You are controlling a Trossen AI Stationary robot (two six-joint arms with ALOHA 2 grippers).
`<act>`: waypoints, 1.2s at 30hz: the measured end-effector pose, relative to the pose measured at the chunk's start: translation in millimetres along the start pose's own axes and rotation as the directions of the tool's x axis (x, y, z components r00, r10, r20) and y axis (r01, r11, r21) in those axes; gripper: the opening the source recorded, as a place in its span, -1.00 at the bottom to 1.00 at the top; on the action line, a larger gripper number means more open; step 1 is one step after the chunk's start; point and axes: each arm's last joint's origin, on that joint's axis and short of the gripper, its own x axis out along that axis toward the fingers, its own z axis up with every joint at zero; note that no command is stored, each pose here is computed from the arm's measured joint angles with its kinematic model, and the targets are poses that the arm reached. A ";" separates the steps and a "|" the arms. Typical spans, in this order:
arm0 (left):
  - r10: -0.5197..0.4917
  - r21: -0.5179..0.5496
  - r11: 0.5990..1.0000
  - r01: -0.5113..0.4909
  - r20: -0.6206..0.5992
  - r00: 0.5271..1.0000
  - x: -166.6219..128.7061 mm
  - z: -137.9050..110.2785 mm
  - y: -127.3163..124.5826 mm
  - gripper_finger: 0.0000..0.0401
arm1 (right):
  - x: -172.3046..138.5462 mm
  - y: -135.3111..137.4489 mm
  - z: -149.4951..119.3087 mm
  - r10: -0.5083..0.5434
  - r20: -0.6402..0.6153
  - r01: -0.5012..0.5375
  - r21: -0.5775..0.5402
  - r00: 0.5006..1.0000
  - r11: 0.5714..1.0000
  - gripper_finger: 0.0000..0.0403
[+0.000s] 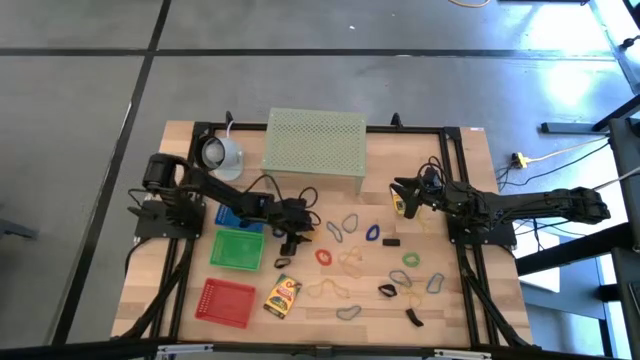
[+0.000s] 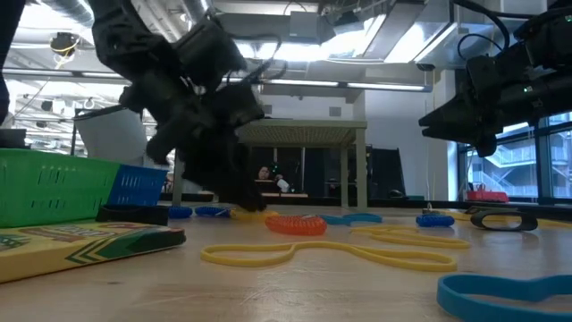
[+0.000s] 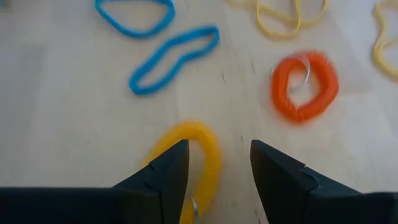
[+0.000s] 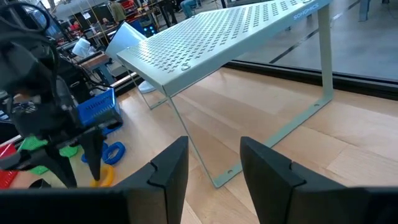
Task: Pick & Place Office Desk Supplies
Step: Put the yellow spring keychain into the green bin
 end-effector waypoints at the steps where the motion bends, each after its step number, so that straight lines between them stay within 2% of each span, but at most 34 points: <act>1: 0.000 -0.002 1.000 0.000 -0.012 1.000 2.6 -2.4 -0.8 -0.18 | 0.0 0.0 0.0 0.000 0.000 0.000 0.000 1.000 1.000 -0.27; 5: 0.042 -0.003 0.999 -0.043 -0.020 0.999 7.9 -4.8 -3.9 -0.18 | 0.0 0.0 0.0 0.000 0.000 0.000 0.000 1.000 1.000 -0.27; 9: 0.070 -0.075 0.995 -0.072 -0.024 0.997 8.9 -5.5 -6.1 -0.25 | 0.0 -0.1 -0.1 0.000 0.000 0.000 0.000 1.000 1.000 -0.27; 13: 0.080 -0.110 0.991 -0.083 -0.027 0.996 9.1 -5.6 -7.7 -0.45 | 0.0 0.0 0.1 0.000 0.000 0.000 0.000 1.000 1.000 -0.27; 19: 0.122 -0.105 0.987 -0.123 -0.024 0.992 9.7 -2.6 -9.4 -0.86 | 0.0 0.0 0.0 0.000 0.000 0.000 0.000 1.000 1.000 -0.27; 22: 0.145 -0.107 0.984 -0.145 -0.010 0.989 11.9 8.2 -8.7 -0.94 | 0.0 0.0 -0.1 0.000 -0.001 0.000 0.000 1.000 1.000 -0.27; 26: 0.155 -0.119 0.983 -0.142 0.105 0.982 10.9 44.9 -7.9 -0.93 | 0.0 0.0 0.0 0.001 -0.001 -0.001 0.000 1.000 1.000 -0.27; 30: 0.177 -0.198 0.972 -0.130 0.245 0.953 3.9 91.9 -7.1 -0.95 | 0.0 0.0 -0.1 0.001 -0.001 -0.001 0.000 1.000 1.000 -0.27; 33: 0.195 -0.250 0.963 -0.097 0.408 0.892 -7.9 132.4 -8.7 -0.95 | 0.0 0.0 -0.1 0.001 -0.001 -0.001 0.000 1.000 1.000 -0.27; 36: 0.181 -0.227 0.972 -0.056 0.579 0.795 -23.1 166.3 -16.0 -0.94 | 0.0 0.0 -0.1 0.001 -0.001 -0.001 0.000 1.000 1.000 -0.27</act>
